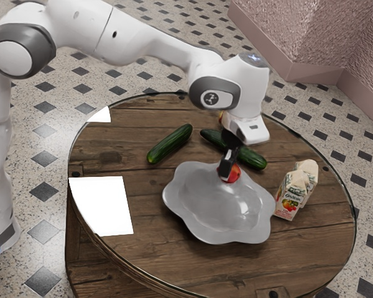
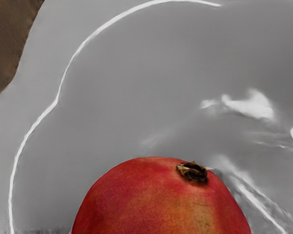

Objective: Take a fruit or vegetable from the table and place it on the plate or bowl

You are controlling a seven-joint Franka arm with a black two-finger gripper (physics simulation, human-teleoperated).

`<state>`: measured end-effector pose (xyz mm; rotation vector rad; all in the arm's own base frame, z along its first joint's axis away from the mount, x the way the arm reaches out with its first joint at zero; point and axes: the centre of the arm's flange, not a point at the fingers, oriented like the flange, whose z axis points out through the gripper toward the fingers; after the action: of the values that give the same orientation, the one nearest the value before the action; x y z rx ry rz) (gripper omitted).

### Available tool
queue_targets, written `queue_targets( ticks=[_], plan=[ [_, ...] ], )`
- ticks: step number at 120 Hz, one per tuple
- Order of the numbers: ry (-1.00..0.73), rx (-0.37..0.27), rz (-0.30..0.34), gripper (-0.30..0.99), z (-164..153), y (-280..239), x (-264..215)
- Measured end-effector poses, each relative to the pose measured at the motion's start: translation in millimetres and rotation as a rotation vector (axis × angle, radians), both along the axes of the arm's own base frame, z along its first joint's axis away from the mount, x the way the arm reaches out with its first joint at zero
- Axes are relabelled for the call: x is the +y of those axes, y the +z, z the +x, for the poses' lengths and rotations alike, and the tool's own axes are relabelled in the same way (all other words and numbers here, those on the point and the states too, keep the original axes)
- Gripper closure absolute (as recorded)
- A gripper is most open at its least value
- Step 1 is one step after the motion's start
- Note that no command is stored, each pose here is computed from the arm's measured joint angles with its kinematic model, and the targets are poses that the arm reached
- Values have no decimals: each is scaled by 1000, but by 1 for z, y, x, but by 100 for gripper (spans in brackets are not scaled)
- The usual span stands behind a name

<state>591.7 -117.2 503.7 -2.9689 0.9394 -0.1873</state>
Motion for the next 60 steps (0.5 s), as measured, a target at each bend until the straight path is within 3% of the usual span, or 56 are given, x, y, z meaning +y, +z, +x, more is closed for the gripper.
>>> queue_targets(
  ticks=[9,21,60],
  plan=[
    [-1,-2,-6,22,-1,0,-6],
    [-7,-3,-11,11,-2,0,-15],
    [16,2,-13,1,-2,0,-11]
  ],
)
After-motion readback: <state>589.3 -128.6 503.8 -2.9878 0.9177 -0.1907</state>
